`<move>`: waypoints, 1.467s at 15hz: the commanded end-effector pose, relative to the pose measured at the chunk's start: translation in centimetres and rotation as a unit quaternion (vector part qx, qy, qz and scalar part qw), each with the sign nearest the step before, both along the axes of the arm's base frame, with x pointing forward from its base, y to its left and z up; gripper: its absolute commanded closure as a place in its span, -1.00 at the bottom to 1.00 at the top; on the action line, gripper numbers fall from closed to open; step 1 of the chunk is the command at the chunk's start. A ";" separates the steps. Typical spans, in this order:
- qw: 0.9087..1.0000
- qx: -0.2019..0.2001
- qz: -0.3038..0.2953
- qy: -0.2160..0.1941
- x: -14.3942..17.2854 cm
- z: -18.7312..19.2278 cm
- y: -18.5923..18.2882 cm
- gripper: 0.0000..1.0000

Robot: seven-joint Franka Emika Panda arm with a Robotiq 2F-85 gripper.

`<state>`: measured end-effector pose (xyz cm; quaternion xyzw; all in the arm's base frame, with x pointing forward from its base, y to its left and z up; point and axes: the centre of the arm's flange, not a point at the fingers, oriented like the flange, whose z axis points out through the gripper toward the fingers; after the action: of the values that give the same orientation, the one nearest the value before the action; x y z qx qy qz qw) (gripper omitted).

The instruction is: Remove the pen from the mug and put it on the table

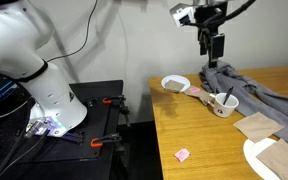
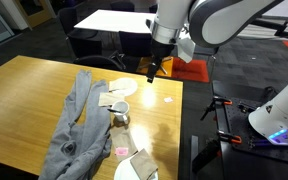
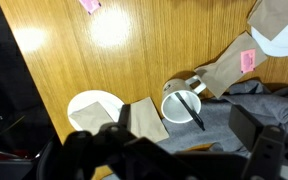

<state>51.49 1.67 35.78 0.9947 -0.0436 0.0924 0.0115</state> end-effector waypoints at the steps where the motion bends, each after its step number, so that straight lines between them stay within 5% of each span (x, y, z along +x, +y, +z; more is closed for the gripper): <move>1: 0.999 -0.005 0.054 -0.006 2.4 -1.1 -0.1 -1.00; 13: 0.966 -0.009 0.259 -0.022 7.2 -4.6 1.0 -1.00; 22: 0.968 -0.014 0.249 -0.022 6.5 -5.1 1.3 -1.00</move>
<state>57.96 3.02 30.68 0.9716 0.2068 0.1150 0.0015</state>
